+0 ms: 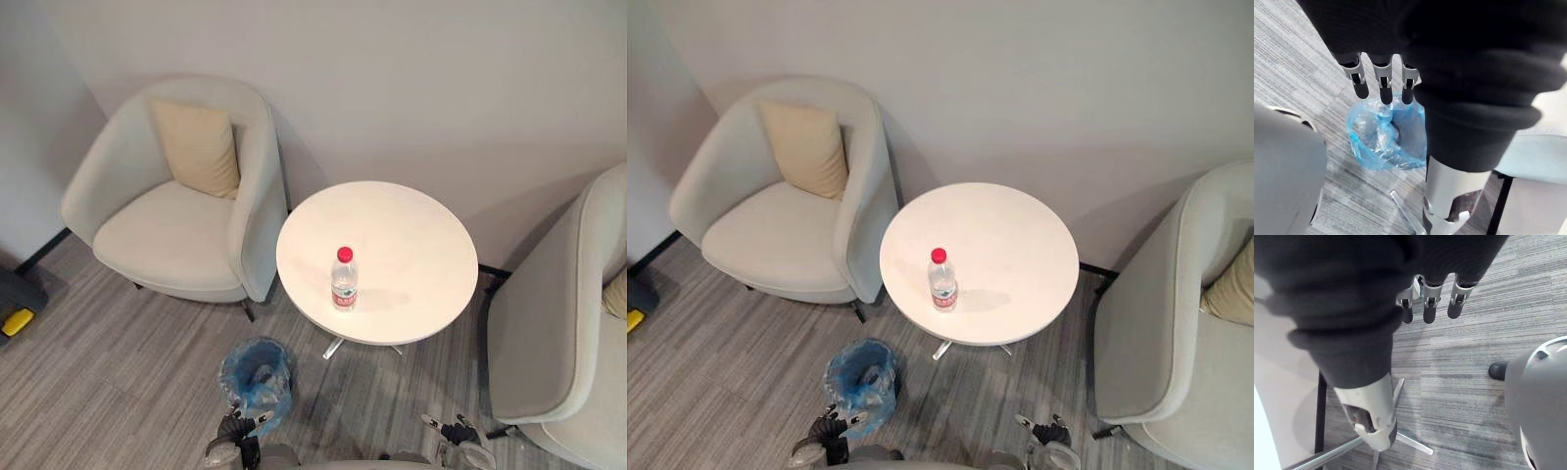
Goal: Gather rubbish on tea table into small bin, then transfer packed bag to large trash can.
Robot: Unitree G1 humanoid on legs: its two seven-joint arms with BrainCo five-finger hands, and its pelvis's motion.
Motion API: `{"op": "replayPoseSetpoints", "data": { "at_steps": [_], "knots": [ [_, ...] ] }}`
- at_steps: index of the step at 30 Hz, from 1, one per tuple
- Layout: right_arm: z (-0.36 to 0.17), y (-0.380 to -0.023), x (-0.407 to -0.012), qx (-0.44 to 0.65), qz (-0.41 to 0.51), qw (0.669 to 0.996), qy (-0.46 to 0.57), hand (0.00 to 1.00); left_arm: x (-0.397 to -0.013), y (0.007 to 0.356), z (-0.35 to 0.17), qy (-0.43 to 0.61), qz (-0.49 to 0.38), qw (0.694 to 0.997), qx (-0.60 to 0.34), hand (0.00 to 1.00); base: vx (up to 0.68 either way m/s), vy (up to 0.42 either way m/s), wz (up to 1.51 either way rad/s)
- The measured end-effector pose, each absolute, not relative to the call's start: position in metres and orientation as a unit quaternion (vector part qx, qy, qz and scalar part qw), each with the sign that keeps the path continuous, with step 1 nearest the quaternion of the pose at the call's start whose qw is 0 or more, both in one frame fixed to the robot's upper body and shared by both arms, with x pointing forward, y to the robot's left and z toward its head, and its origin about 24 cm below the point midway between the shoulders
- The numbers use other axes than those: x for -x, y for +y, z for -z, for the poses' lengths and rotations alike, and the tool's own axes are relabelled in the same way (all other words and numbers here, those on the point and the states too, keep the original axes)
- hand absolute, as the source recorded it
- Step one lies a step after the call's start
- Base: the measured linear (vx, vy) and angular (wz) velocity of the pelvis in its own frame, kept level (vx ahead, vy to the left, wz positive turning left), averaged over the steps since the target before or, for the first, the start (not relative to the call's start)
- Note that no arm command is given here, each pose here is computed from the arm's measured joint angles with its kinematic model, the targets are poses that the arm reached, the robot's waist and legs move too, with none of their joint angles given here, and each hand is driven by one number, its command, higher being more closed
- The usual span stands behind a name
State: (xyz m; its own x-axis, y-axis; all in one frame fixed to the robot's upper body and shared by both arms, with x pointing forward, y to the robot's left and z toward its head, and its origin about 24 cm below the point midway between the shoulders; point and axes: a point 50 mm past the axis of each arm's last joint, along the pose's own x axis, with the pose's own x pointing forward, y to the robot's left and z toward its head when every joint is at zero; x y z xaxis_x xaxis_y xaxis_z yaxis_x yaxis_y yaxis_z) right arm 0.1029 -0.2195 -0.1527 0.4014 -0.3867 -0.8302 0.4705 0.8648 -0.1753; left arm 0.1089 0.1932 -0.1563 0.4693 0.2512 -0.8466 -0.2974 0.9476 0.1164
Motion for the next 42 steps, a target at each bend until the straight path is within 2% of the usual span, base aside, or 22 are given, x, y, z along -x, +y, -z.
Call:
{"op": "replayPoseSetpoints", "data": {
  "at_steps": [9,11,14,16,22,28,37,42],
  "knots": [
    [0.15,-0.242,-0.101,0.036,0.23,0.837,0.495,0.0,-0.097,0.208,0.16,0.514,-0.147,0.845,-0.014,0.0,-0.08,-0.035,-0.03],
    [0.141,-0.248,-0.113,0.074,0.211,0.853,0.471,0.0,-0.091,0.215,0.16,0.523,-0.146,0.84,-0.029,0.0,-0.14,-0.012,-0.06],
    [0.105,-0.261,-0.154,0.14,0.182,0.904,0.361,0.0,-0.077,0.226,0.161,0.536,-0.151,0.83,-0.046,0.0,-0.08,-0.014,-0.04],
    [0.086,-0.264,-0.168,0.17,0.172,0.92,0.309,0.0,-0.069,0.229,0.161,0.542,-0.152,0.825,-0.052,0.0,-0.01,-0.015,0.07],
    [0.054,-0.261,-0.191,0.217,0.151,0.939,0.219,0.0,-0.046,0.229,0.164,0.564,-0.144,0.811,-0.065,0.0,0.07,-0.013,0.0],
    [0.033,-0.246,-0.209,0.248,0.106,0.95,0.155,0.0,-0.049,0.23,0.163,0.556,-0.144,0.816,-0.068,0.0,0.07,-0.001,0.03],
    [0.022,-0.218,-0.233,0.246,0.054,0.961,0.115,0.0,-0.047,0.228,0.164,0.558,-0.135,0.815,-0.076,0.0,-0.02,0.0,0.1],
    [0.016,-0.213,-0.243,0.237,0.052,0.965,0.1,0.0,-0.047,0.228,0.164,0.559,-0.138,0.814,-0.081,0.0,-0.01,-0.005,0.16]
  ]
}}
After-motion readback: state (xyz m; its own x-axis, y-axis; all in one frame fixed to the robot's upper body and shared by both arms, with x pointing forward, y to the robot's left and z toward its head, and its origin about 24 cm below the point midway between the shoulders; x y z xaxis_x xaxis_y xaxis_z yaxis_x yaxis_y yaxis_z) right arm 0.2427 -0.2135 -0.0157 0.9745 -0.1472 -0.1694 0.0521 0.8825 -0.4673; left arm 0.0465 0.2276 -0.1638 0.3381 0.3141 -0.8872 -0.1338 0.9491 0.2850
